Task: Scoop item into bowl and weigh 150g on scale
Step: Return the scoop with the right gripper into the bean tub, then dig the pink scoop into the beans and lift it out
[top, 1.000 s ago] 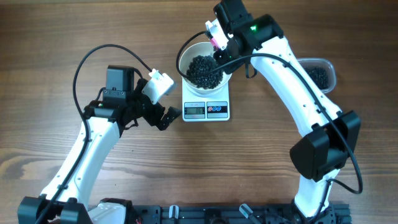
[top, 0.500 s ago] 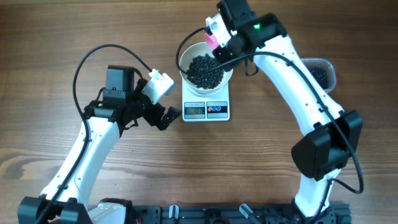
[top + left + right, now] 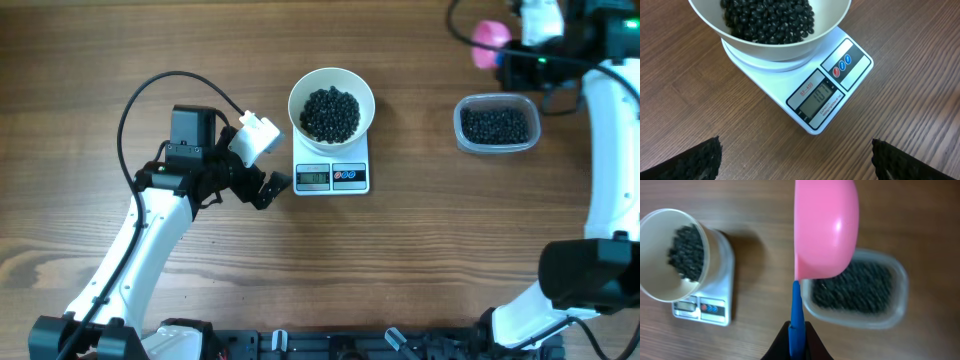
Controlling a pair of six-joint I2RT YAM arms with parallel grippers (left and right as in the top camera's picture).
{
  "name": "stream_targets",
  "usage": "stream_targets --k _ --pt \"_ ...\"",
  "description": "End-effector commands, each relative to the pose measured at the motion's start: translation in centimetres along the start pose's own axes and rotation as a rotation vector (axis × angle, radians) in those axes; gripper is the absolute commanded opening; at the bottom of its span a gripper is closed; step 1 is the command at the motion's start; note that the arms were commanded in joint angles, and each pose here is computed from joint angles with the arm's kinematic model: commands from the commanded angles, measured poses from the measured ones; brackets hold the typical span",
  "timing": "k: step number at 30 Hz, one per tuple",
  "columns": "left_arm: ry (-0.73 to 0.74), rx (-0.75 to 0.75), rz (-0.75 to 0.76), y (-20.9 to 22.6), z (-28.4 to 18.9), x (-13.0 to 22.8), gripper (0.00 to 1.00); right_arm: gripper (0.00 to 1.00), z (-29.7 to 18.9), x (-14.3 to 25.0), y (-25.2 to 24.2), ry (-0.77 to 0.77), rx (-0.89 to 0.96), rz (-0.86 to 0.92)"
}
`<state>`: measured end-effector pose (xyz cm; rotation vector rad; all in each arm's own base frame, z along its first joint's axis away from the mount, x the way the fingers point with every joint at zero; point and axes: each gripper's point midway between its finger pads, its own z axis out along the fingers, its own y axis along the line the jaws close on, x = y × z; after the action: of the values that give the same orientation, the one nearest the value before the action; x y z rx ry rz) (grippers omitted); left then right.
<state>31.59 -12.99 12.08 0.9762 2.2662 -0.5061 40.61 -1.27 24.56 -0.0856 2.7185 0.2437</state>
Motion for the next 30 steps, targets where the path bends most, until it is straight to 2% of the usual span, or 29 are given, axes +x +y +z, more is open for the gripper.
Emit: stream_targets --k 1,9,17,30 --pt "-0.004 0.009 0.001 -0.1 0.0 0.1 1.00 0.04 -0.9 1.3 -3.9 0.024 0.105 0.055" --pt "-0.004 0.009 0.001 -0.1 0.0 0.1 1.00 0.04 3.2 6.0 -7.4 0.209 0.210 0.079" --pt "-0.004 0.009 0.000 -0.1 0.0 0.1 1.00 0.04 8.0 9.5 -8.3 0.308 0.210 0.090" --pt "-0.004 0.009 0.001 -0.1 0.0 0.1 1.00 0.04 12.5 11.3 -8.7 0.388 0.175 0.070"
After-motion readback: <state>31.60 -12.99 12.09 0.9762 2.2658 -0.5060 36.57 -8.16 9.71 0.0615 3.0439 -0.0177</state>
